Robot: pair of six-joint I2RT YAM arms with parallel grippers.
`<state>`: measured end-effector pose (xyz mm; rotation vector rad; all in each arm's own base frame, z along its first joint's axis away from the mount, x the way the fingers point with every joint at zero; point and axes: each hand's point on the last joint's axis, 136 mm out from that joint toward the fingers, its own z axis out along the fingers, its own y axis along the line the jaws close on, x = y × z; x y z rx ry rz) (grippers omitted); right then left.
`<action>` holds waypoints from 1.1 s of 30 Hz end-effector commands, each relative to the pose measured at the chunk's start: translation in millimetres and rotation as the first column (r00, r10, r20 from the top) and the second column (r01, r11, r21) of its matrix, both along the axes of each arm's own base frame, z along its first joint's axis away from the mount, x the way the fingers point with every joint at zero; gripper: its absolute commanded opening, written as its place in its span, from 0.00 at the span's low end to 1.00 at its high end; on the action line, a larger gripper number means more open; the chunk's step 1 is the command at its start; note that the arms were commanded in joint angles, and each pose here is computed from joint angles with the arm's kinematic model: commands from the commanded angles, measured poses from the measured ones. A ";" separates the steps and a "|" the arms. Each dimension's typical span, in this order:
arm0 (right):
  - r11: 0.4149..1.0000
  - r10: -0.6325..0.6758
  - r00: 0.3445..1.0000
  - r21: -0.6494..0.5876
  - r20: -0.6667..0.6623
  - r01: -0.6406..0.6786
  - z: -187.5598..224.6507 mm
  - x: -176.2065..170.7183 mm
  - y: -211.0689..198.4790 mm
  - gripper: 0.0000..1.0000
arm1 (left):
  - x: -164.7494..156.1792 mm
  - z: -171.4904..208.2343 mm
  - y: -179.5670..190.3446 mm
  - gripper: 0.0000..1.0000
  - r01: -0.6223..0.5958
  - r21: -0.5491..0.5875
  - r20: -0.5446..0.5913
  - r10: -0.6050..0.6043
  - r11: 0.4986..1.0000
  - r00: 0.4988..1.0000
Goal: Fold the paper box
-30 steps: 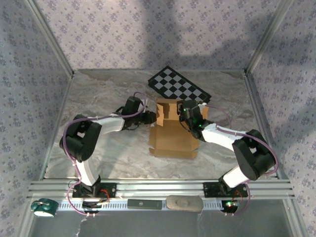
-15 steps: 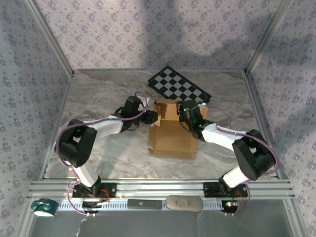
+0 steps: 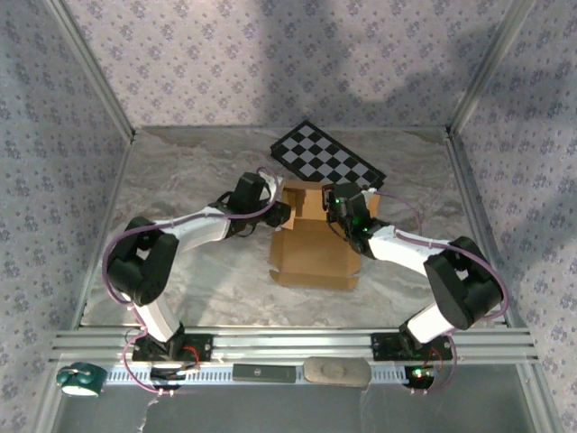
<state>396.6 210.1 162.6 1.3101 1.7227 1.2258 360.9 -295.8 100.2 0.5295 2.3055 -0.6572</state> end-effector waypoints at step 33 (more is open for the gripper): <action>0.999 0.037 0.999 0.010 -0.007 -0.037 -3.7 -1.4 5.7 0.00 | 28.6 -12.5 -12.6 0.03 -0.075 0.256 0.166 0.033 0.964 0.986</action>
